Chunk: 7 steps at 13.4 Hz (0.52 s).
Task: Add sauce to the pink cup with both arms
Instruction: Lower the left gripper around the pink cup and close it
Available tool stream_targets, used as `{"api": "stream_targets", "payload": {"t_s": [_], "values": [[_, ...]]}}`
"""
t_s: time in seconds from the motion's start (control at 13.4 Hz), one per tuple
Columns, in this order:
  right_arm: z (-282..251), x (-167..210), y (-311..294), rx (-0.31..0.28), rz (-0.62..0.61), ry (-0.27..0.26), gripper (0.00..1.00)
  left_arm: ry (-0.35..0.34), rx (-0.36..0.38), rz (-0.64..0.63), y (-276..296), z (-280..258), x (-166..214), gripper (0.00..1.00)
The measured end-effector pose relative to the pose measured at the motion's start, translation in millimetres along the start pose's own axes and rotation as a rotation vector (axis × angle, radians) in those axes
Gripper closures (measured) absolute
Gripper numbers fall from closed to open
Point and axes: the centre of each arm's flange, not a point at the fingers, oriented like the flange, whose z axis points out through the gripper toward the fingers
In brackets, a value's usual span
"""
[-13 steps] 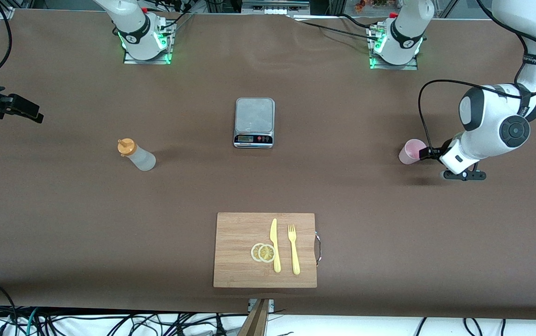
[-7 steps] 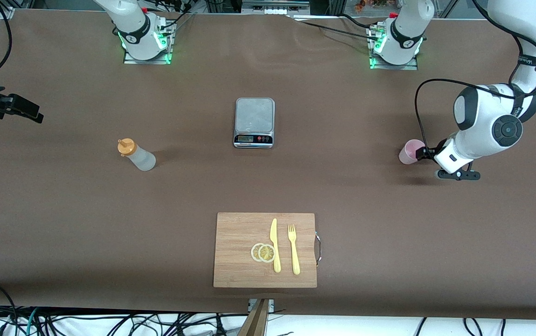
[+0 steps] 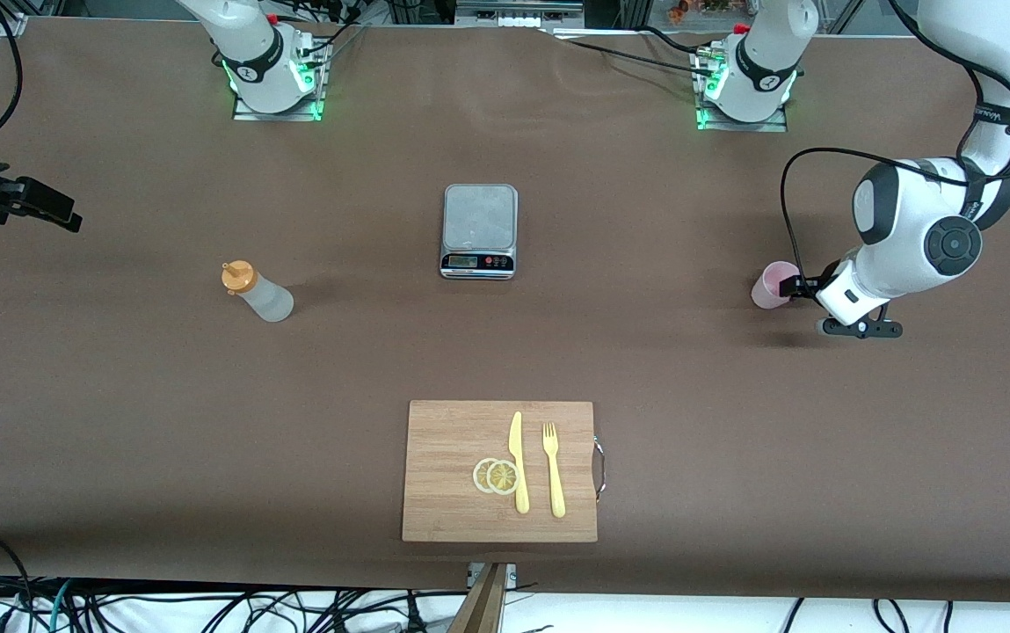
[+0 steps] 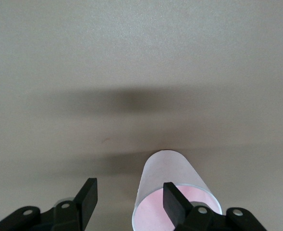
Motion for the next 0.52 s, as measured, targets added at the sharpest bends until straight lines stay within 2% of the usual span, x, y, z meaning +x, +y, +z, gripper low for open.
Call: {"api": "stream_targets", "payload": {"t_s": [0.22, 0.52], "values": [[0, 0, 0, 0.0, 0.0, 0.0, 0.0, -0.008, -0.001, 0.026, 0, -3, -2, 0.27], [0, 0, 0, 0.0, 0.0, 0.0, 0.0, -0.03, -0.005, 0.039, 1, -17, -10, 0.24]]}}
